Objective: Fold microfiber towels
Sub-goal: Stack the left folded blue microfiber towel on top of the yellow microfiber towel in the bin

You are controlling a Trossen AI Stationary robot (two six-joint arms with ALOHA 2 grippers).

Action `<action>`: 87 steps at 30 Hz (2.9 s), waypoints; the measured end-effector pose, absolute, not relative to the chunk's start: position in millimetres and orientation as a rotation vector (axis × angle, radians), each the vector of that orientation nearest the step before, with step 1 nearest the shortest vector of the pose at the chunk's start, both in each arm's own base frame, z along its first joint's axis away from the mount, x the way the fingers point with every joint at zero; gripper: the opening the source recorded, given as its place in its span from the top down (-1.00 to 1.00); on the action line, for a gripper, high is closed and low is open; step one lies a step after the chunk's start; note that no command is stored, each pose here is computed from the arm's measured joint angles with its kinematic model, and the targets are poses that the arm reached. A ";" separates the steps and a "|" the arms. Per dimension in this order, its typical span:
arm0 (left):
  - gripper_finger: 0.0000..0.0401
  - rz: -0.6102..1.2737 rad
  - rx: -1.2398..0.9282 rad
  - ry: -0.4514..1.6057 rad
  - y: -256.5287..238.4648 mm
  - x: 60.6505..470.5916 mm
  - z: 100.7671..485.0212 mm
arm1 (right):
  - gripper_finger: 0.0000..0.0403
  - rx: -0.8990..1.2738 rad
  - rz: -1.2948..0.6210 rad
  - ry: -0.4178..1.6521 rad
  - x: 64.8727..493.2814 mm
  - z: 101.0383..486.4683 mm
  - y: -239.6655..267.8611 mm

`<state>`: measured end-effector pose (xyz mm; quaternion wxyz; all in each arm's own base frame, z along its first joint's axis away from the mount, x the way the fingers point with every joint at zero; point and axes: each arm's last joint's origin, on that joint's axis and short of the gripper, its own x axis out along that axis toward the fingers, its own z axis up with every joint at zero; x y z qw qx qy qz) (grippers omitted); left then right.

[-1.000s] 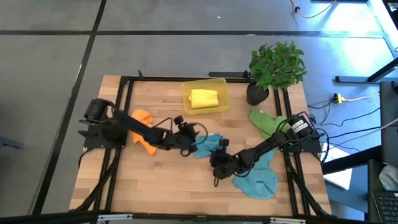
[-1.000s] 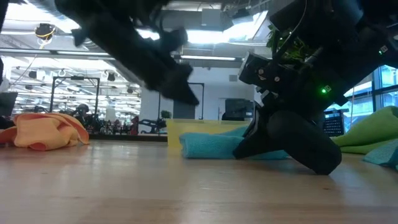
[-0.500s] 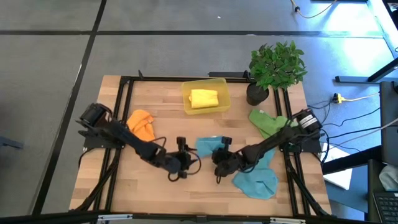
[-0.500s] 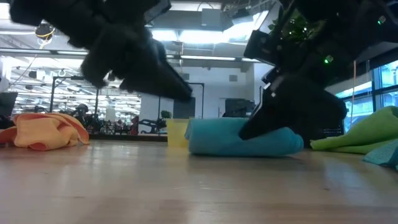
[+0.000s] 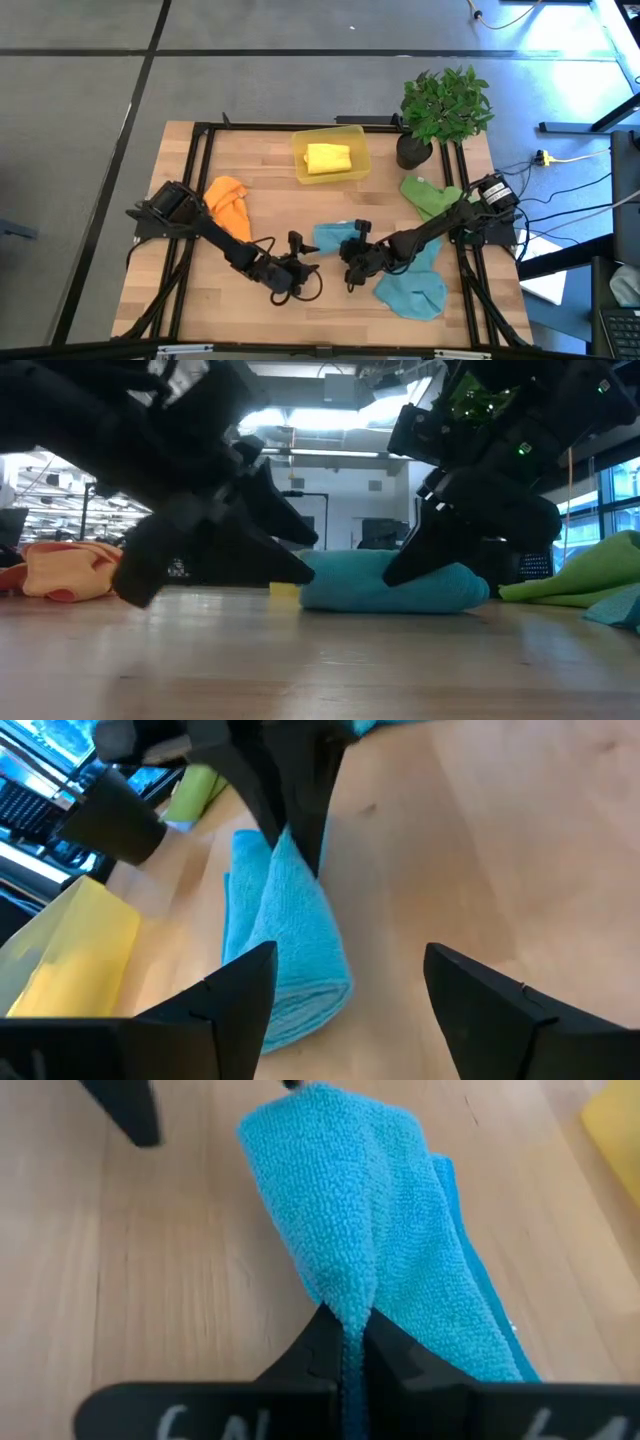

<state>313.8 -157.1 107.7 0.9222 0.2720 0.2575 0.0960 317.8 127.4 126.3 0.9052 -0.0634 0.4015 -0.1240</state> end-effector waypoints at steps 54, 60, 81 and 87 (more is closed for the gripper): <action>0.97 0.236 0.570 0.610 -125.9 342.0 95.4 | 0.42 -0.252 -0.284 0.817 314.4 127.7 131.6; 0.99 0.240 0.565 0.609 -125.7 342.1 95.5 | -0.09 -0.327 -0.212 0.834 300.2 126.0 154.9; 1.00 0.214 0.540 0.578 -129.0 346.3 99.5 | -0.36 -0.502 -0.454 0.870 285.1 96.1 143.2; 1.00 0.202 0.556 0.593 -131.8 344.1 98.9 | -0.06 -0.589 -0.442 0.891 284.2 96.7 141.7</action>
